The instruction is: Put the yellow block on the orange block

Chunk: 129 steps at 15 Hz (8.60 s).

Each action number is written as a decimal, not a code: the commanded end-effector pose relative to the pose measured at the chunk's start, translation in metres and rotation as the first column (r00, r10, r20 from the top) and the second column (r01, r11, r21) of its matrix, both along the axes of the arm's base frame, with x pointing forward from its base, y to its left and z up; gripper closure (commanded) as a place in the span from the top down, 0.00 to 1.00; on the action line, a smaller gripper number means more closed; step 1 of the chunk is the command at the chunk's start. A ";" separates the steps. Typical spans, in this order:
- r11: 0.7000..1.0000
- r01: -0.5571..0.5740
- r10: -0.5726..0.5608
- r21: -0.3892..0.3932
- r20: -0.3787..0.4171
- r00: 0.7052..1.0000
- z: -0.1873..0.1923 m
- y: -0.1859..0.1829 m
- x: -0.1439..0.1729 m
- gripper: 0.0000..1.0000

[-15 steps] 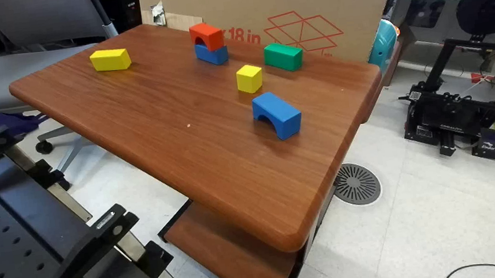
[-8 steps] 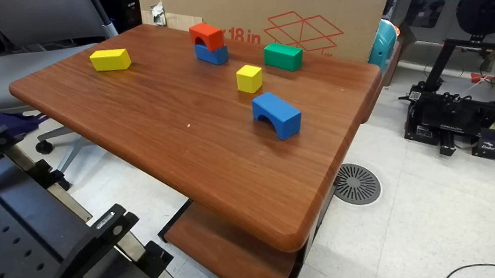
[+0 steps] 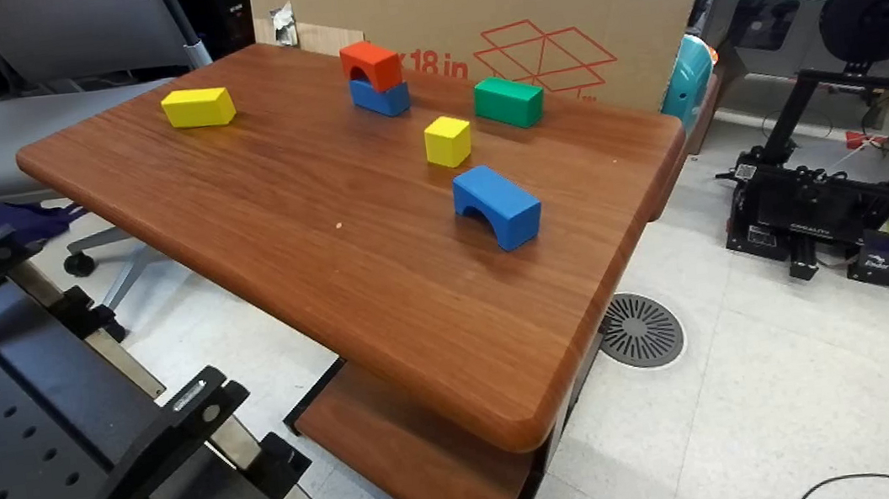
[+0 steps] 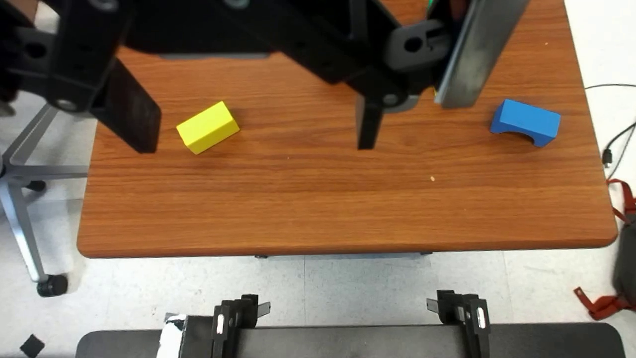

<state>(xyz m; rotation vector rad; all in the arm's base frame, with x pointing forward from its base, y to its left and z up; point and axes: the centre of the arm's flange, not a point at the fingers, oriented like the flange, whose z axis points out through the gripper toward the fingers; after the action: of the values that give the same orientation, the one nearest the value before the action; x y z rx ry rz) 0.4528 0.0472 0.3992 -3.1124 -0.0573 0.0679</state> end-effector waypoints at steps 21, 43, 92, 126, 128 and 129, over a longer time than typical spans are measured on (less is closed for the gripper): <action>0.847 -0.517 0.512 -0.121 -0.073 0.856 -0.184 0.136 0.105 1.00; 0.821 -0.566 0.546 -0.079 -0.182 0.818 -0.224 0.157 0.135 0.42; 0.975 0.166 -0.179 -0.145 -0.087 0.980 -0.162 -0.030 0.253 0.42; 0.981 0.157 -0.167 -0.111 -0.081 0.983 -0.107 -0.023 0.179 1.00; 0.977 0.183 -0.194 -0.110 -0.102 0.976 -0.116 -0.024 0.207 1.00; 0.978 0.178 -0.189 -0.110 -0.103 0.976 -0.112 -0.023 0.201 1.00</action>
<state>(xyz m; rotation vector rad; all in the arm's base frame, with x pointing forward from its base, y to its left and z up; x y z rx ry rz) 0.6538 0.0239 0.2872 -3.1889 0.2441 0.2494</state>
